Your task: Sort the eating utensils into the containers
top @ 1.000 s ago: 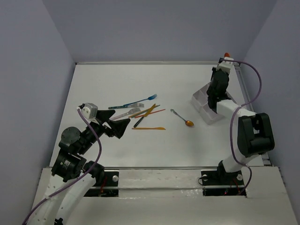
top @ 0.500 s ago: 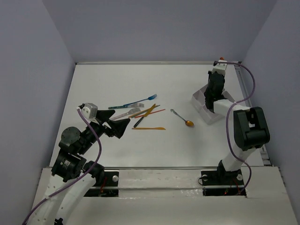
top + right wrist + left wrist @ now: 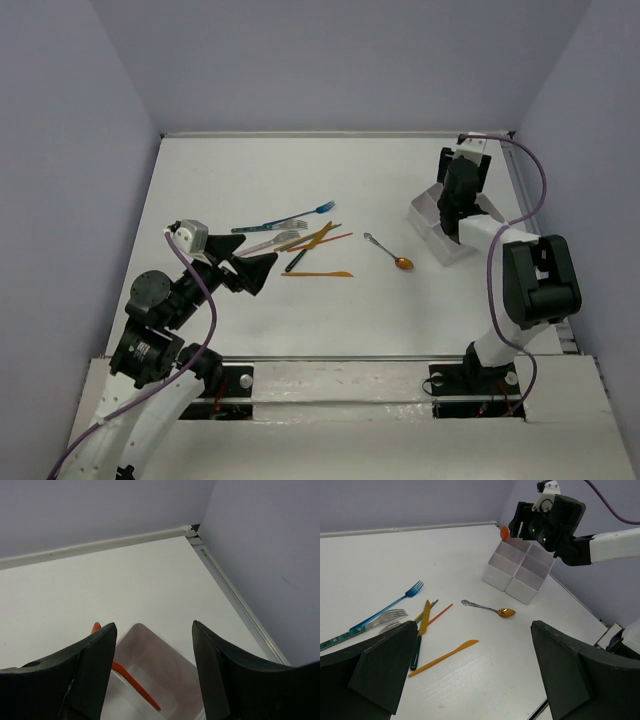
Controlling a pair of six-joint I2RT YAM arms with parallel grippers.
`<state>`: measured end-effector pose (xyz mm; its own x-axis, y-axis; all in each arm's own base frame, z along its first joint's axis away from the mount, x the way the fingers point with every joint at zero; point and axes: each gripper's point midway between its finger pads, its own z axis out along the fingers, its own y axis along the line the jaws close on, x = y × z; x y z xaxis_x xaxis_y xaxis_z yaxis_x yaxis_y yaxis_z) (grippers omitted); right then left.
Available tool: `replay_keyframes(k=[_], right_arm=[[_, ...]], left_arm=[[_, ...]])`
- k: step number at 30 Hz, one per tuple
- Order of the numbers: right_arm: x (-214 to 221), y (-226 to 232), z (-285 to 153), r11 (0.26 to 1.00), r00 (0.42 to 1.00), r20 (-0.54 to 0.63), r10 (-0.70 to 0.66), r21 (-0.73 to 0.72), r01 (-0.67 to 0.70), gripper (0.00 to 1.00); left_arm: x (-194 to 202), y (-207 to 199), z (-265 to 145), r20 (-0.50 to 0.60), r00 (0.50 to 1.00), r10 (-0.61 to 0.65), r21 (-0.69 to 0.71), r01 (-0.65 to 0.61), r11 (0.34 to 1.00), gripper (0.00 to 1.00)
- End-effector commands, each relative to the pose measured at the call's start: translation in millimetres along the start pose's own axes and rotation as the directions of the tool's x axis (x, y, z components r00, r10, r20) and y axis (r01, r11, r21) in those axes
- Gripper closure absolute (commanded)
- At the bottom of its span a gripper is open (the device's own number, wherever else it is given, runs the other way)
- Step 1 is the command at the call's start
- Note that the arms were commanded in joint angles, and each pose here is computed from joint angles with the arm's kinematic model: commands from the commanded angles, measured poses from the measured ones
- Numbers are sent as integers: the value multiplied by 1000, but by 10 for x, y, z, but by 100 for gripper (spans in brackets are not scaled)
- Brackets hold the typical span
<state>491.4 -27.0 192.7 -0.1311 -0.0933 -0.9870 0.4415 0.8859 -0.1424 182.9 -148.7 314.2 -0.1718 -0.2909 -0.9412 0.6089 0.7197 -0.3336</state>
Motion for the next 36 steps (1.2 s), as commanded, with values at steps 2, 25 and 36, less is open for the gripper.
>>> replay_keyframes(k=[2, 25, 36], right_arm=[[-497, -87, -206, 991, 992, 35, 124, -47, -122, 28], [1114, 1291, -3072, 695, 569, -822, 2, -408, -592, 21], [1569, 1439, -2787, 781, 542, -835, 90, -279, -559, 12]], left_arm=[[-47, -38, 6, 22, 1000, 15, 20, -16, 1000, 1], [-73, -75, -21, 34, 999, 17, 39, -19, 999, 1], [-65, -77, -20, 32, 999, 17, 42, -19, 999, 1]])
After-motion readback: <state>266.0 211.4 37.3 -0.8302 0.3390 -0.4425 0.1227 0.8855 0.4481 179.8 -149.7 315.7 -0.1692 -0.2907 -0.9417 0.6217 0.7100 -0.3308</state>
